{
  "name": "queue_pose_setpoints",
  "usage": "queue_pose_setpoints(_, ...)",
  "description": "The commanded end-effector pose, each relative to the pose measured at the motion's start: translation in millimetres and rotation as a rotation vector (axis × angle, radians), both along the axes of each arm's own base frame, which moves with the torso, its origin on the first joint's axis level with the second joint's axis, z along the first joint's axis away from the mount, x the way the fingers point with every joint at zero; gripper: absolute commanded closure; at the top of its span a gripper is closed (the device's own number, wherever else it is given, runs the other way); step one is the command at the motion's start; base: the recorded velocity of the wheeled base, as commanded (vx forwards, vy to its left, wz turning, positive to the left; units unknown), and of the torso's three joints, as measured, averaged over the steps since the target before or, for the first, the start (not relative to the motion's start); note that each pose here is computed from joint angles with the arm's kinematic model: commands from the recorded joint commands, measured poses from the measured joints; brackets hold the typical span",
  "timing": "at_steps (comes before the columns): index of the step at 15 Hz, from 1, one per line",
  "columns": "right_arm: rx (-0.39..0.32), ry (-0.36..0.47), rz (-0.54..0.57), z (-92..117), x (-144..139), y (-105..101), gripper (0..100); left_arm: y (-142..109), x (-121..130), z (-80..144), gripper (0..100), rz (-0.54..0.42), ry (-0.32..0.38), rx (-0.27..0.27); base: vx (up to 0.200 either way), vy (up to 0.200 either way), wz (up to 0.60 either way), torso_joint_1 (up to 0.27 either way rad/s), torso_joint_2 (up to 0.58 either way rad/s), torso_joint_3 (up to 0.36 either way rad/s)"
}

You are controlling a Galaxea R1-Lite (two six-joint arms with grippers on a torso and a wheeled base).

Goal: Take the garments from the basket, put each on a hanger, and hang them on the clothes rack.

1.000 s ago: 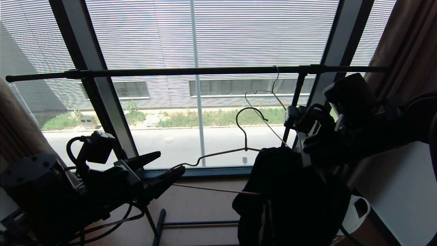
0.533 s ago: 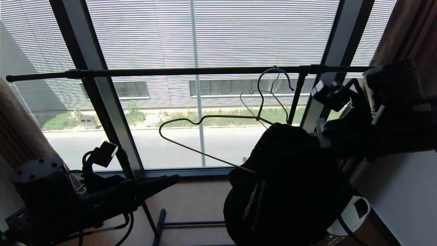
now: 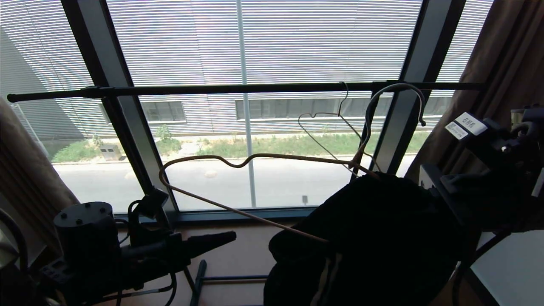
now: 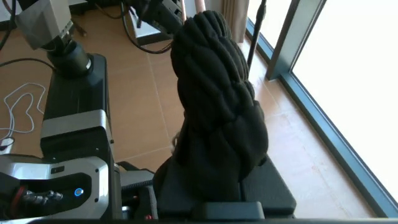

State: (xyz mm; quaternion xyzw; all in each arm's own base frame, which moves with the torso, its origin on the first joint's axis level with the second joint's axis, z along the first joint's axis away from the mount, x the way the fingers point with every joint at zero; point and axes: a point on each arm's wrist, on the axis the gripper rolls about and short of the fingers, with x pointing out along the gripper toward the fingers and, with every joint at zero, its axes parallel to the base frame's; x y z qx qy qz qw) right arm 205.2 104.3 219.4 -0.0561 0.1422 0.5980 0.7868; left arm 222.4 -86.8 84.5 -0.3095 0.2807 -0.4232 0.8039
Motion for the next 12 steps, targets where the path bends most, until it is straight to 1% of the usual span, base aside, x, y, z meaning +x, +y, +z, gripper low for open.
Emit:
queue_pose_setpoints(1,0.014,-0.034,0.009,6.3,-15.5,-5.0,100,-6.4,-1.1,-5.3,0,-0.026,0.023,0.008,0.000,0.000,0.00,0.000,0.00,0.000)
queue_pose_setpoints(3,0.015,-0.043,0.032,5.1,-18.7,-4.5,100,-12.6,-3.4,-9.1,0,-0.054,0.037,0.014,0.000,0.000,0.00,0.000,0.00,0.000)
queue_pose_setpoints(4,0.027,-0.046,0.079,4.9,-20.7,-2.3,100,-18.1,-7.4,-10.0,0,-0.081,0.040,0.019,0.000,0.000,0.00,0.000,0.00,0.000)
queue_pose_setpoints(7,0.030,-0.050,0.123,6.4,-22.3,6.3,100,-26.1,-13.7,-12.8,0,-0.123,0.050,0.028,0.000,0.000,0.00,0.000,0.00,0.000)
queue_pose_setpoints(12,0.025,-0.039,0.149,3.8,-22.6,12.8,100,-38.4,-16.0,-19.5,0,-0.176,0.058,0.047,0.000,0.000,0.00,0.000,0.00,0.000)
